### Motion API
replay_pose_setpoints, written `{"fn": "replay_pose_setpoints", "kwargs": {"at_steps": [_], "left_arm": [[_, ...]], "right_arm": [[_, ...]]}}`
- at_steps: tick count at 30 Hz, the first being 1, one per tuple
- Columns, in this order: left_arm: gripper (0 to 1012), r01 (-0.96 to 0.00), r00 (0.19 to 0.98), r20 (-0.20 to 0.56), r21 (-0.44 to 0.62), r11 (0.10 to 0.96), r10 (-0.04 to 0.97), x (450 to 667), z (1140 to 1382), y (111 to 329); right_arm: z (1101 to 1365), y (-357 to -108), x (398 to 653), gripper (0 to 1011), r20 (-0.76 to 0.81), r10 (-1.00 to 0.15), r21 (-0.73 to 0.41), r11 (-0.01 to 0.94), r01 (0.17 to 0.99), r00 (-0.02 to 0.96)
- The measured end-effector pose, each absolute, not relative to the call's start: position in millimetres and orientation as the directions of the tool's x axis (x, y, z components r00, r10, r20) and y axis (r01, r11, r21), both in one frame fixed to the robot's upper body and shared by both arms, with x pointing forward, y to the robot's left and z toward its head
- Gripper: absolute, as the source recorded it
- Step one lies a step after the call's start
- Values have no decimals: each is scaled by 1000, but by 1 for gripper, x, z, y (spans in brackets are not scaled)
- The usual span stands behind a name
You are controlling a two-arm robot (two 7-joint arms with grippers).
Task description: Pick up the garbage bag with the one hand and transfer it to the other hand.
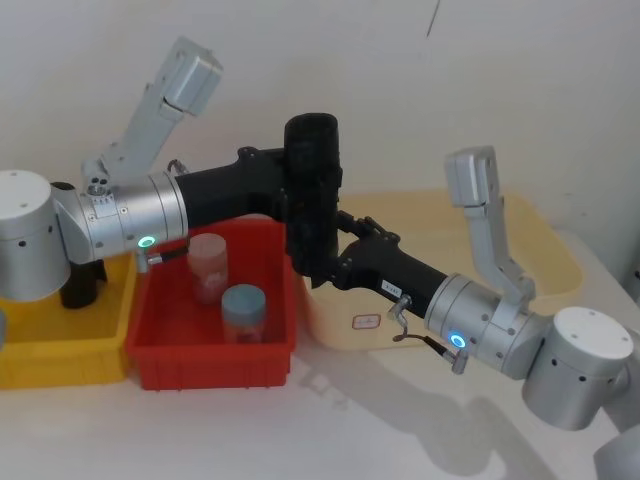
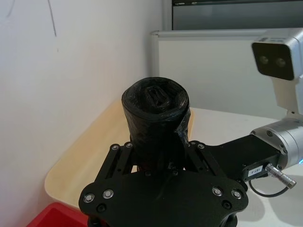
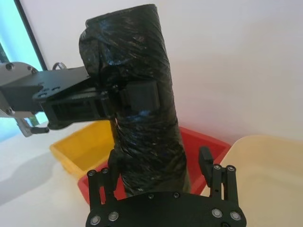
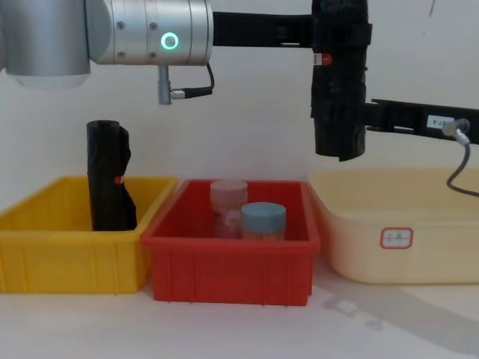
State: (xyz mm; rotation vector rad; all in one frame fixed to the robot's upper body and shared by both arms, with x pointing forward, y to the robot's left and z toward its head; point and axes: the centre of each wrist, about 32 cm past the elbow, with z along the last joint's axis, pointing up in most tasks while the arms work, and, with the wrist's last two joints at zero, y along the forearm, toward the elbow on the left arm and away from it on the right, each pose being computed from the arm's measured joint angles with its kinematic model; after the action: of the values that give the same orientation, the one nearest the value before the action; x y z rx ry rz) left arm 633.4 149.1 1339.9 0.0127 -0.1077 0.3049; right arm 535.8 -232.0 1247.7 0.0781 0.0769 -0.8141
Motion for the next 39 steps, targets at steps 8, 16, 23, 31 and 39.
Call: {"fn": "replay_pose_setpoints", "kwargs": {"at_steps": [8, 16, 23, 31, 39], "left_arm": [[376, -271, 957, 107, 6, 963, 268, 636, 1338, 145], [376, -253, 962, 106, 12, 967, 250, 637, 1337, 142], [376, -244, 965, 105, 14, 970, 242, 638, 1336, 141], [376, -240, 966, 105, 16, 971, 237, 638, 1336, 141], [440, -238, 966, 104, 16, 971, 235, 639, 1336, 140]], "right_arm": [[1252, -231, 537, 1000, -171, -693, 31, 707, 707, 700], [1256, -230, 537, 888, -206, -675, 30, 719, 694, 708], [1257, -230, 538, 694, -223, -667, 28, 725, 689, 711], [1258, -230, 538, 580, -233, -661, 28, 729, 684, 714], [1259, -230, 538, 580, -236, -657, 29, 731, 682, 715]]}}
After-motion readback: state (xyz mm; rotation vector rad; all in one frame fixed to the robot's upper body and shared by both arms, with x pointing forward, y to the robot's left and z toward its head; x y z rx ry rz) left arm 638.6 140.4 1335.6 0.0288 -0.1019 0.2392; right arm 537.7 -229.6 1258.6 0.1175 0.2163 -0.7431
